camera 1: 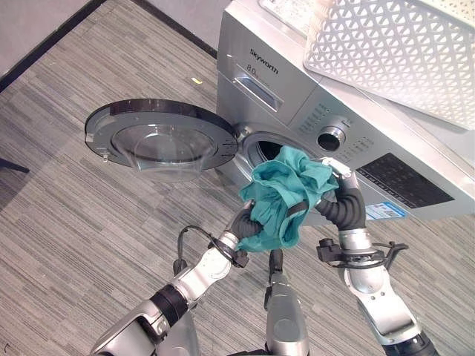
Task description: Grab the laundry basket,head to the washer,open it,put in the laundry and shut it.
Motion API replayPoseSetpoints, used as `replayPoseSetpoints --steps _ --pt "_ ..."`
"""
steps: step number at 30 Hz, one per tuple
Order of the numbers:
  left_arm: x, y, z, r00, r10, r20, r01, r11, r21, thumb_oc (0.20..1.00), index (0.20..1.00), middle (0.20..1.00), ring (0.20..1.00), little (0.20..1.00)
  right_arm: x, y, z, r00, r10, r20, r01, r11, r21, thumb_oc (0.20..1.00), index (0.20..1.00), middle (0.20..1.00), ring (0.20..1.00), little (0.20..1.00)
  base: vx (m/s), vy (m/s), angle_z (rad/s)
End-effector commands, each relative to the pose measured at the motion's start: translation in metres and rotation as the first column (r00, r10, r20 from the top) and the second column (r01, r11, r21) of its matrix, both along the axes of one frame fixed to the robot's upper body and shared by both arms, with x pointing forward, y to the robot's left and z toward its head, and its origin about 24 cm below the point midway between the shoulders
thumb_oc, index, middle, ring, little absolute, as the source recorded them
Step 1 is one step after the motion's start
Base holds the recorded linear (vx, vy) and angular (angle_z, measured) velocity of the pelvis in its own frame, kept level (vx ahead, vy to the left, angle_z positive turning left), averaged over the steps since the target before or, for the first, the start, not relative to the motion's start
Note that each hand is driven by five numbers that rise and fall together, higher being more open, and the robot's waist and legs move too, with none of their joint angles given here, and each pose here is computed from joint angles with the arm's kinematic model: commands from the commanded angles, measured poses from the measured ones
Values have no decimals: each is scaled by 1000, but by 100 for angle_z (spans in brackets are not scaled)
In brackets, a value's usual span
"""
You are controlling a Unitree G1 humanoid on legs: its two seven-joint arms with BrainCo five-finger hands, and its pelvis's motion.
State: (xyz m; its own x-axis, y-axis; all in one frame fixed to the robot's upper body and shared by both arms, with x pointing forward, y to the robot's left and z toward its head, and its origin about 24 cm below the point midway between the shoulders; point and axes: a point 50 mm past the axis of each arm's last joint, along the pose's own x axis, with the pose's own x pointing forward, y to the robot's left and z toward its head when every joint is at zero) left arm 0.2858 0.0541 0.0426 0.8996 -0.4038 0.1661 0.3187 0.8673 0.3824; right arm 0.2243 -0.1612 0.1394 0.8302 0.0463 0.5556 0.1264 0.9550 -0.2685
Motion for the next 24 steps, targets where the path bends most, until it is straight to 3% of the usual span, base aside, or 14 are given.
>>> replayPoseSetpoints --steps 1,6,10,14,16,18,19,20,22,23,24 --pt "-4 -5 10 998 49 29 -45 990 -135 200 200 200 200 200 -5 -9 21 986 -70 151 71 997 1 1000 1000 1000 1000 1000 0 0 0" --pt "-6 -1 11 995 81 51 -72 985 -157 200 200 200 200 200 -9 -26 18 947 -246 207 257 966 -26 1000 1000 1000 1000 1000 -20 -4 -3" --pt "-5 -1 13 992 106 71 -92 981 -173 200 200 200 200 200 -13 -51 6 868 -444 223 464 885 -45 1000 1000 1000 1000 1000 -3 0 -1" --pt "-1 1 17 985 141 99 -121 976 -184 200 200 200 200 200 -22 -79 -26 797 -588 138 604 786 -136 1000 1000 1000 1000 1000 8 17 1" --pt "3 4 21 981 160 106 -137 971 -196 200 200 200 200 200 -32 -96 -62 757 -653 -28 638 747 -188 1000 1000 1000 1000 1000 58 33 2" --pt "6 6 21 980 168 104 -146 970 -192 200 200 200 200 200 -61 -121 -113 626 -732 -267 678 681 -276 1000 1000 1000 1000 1000 -14 15 -3" --pt "5 5 21 981 167 103 -145 971 -192 200 200 200 200 200 -61 -121 -113 626 -732 -268 678 681 -275 1000 1000 1000 1000 1000 0 0 0" --pt "8 8 19 981 172 93 -154 972 -175 200 200 200 200 200 -94 -137 -154 469 -762 -446 675 635 -376 1000 1000 1000 1000 1000 0 0 0" --pt "11 9 19 981 173 85 -157 973 -167 200 200 200 200 200 -131 -147 -195 258 -760 -596 654 592 -472 1000 1000 1000 1000 1000 0 2 -3" --pt "11 9 19 981 173 85 -157 973 -167 200 200 200 200 200 -130 -147 -196 259 -760 -596 654 592 -471 1000 1000 1000 1000 1000 4 -4 -16" --pt "13 8 18 984 162 69 -148 974 -169 200 200 200 200 200 -152 -149 -218 118 -727 -676 665 564 -490 1000 1000 1000 1000 1000 0 -5 -19"
